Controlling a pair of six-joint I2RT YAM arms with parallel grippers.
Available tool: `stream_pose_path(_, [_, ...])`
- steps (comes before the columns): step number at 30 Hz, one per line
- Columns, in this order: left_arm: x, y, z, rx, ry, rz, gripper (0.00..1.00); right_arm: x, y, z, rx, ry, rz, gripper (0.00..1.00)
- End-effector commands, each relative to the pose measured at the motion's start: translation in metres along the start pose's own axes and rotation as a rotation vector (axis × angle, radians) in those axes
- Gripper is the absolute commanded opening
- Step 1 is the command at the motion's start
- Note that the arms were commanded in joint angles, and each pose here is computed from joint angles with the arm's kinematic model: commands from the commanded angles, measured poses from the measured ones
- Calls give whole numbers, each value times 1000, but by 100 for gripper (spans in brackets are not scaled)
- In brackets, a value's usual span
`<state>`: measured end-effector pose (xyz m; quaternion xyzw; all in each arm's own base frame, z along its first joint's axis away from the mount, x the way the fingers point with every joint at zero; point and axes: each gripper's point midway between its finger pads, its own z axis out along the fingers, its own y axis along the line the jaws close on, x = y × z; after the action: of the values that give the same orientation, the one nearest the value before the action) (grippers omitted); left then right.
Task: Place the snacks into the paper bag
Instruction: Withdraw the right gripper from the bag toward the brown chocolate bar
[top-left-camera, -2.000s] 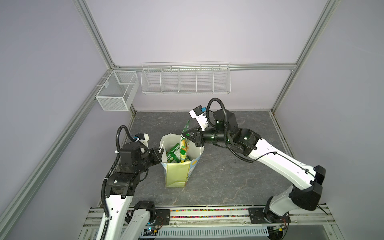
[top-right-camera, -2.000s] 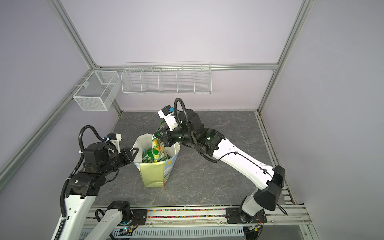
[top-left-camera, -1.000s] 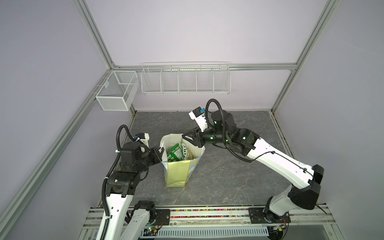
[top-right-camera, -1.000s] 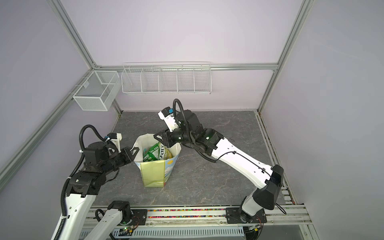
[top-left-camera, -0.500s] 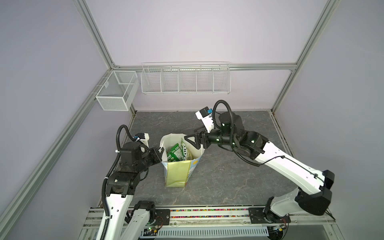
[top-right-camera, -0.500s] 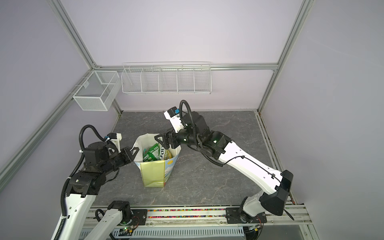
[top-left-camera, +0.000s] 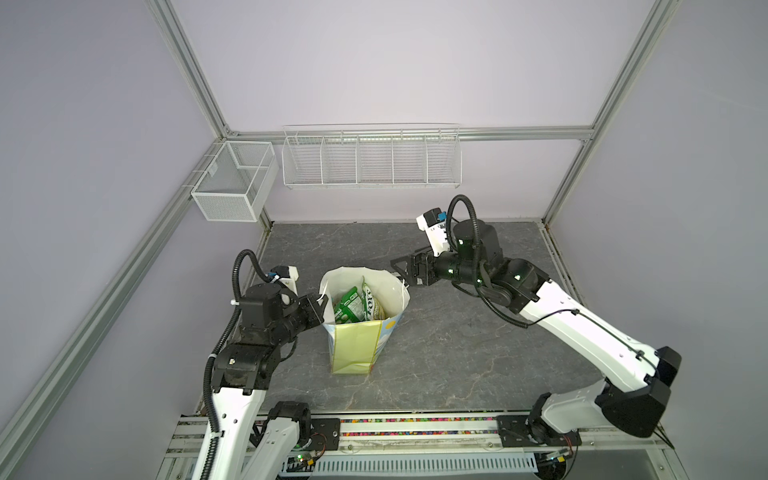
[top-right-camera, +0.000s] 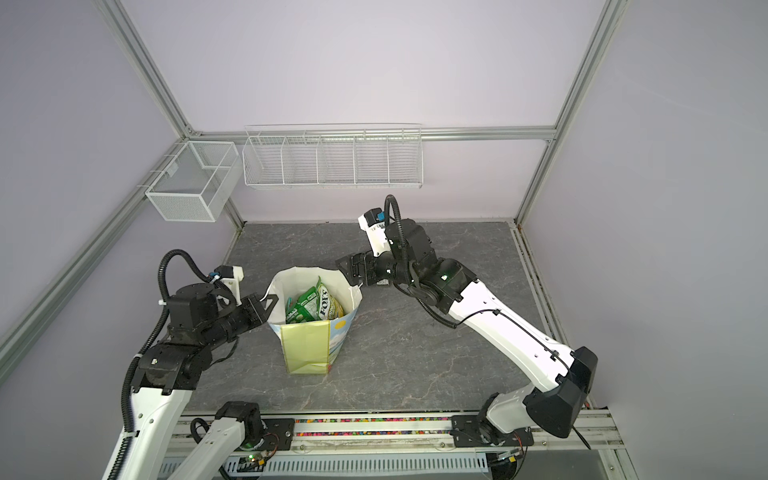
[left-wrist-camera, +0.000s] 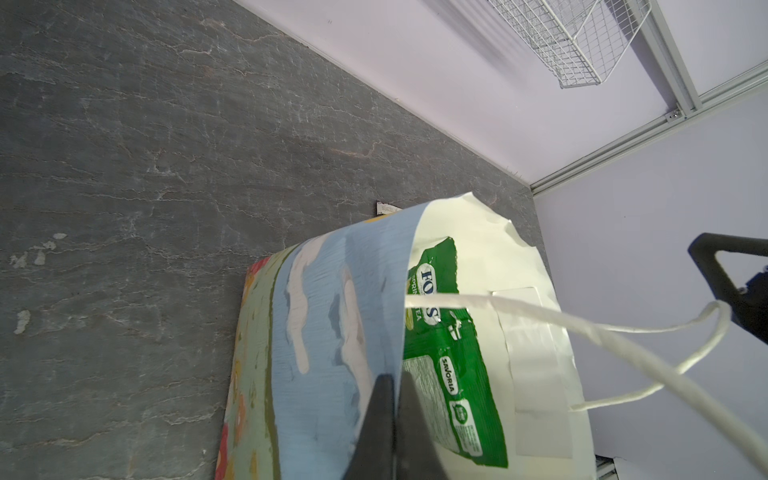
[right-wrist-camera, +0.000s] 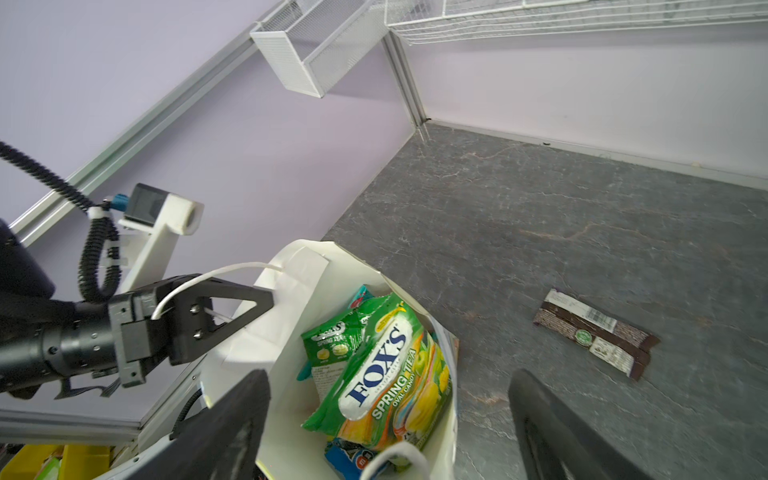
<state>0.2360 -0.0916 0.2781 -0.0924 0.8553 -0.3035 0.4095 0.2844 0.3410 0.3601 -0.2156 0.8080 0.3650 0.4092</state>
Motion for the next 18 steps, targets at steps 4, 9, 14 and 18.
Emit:
stream_pose_path(4, [-14, -6, -4, 17, -60, 26, 0, 13, -33, 0, 94, 39, 54, 94])
stream_pose_path(9, [-15, -7, -4, 20, -62, 27, 0, 20, -45, 8, 117, 74, 59, 94])
stream_pose_path(14, [-15, -7, -5, 16, -62, 31, 0, 22, -68, 14, 177, 101, 54, 94])
stream_pose_path(18, [-15, -7, -6, 15, -65, 34, 0, 28, -87, 19, 226, 137, 45, 95])
